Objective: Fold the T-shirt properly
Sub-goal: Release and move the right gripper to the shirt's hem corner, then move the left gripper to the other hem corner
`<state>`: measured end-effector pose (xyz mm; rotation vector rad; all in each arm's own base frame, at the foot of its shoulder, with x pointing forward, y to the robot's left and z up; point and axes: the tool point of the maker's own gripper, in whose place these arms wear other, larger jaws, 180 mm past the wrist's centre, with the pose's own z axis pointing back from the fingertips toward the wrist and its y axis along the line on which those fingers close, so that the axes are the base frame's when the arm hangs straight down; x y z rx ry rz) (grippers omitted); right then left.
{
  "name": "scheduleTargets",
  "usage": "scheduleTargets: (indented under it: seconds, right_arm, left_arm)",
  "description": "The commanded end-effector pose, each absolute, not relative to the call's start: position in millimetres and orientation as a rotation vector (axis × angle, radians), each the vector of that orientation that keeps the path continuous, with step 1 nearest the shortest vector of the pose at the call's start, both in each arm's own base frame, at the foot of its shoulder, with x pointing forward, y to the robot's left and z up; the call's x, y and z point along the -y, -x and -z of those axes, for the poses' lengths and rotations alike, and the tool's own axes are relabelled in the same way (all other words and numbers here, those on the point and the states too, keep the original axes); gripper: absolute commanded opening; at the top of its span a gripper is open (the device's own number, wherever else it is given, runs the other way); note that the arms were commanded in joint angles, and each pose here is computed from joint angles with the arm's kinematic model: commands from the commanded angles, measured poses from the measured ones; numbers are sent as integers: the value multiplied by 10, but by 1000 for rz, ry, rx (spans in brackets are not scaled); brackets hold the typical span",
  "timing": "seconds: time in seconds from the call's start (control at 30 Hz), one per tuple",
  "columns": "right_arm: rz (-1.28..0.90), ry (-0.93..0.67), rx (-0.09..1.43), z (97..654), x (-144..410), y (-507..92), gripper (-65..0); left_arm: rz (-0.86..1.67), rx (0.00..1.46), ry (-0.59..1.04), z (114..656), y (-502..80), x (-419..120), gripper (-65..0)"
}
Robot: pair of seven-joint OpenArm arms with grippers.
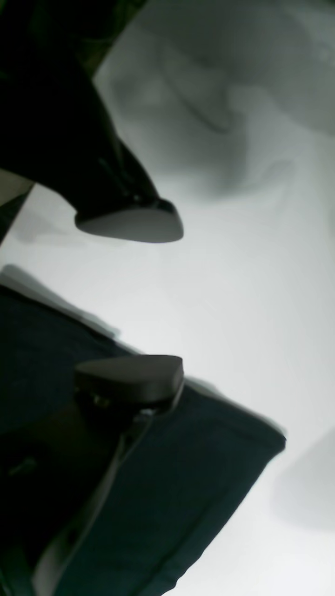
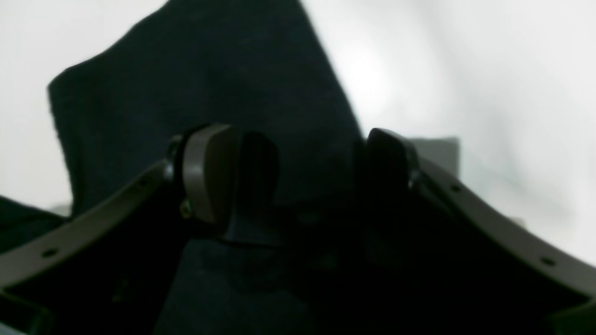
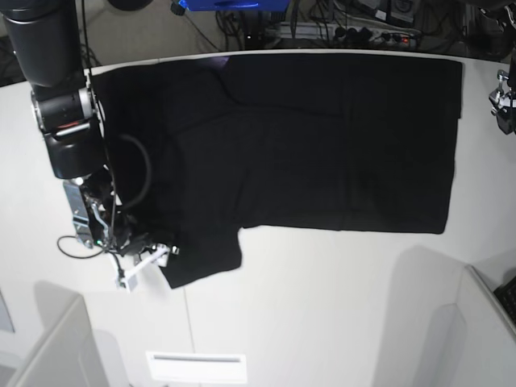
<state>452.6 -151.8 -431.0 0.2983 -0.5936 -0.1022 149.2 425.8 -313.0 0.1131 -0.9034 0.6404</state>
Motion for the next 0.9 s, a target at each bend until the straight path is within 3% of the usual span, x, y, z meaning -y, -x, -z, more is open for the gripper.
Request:
scheduleTargets:
  seconds: [0.0, 0.07, 0.13, 0.37, 0.57, 0.87]
  right_arm:
    - [98, -313, 597, 4221, 1501, -4583, -260]
    - [100, -312, 596, 4231, 1501, -4580, -264]
    - [102, -311, 592, 4252, 1506, -4564, -317]
    - [115, -303, 588, 4282, 1558, -4537, -650]
    - [124, -302, 583, 4291, 1578, -4527, -650]
    - [121, -309, 582, 4290, 1537, -4528, -650]
  left_arm:
    - [-630, 937, -131, 3027, -1526, -4335, -281]
    - [-638, 922, -132, 3064, -1512, -4390, -281]
    - [-647, 919, -131, 3084, -1520, -4441, -281]
    - [-614, 952, -96, 3021, -1857, -4478, -280]
    - [-589, 911, -17, 3228, -2259, -4423, -280]
    - [-484, 839, -142, 3340, -2880, -4430, -280]
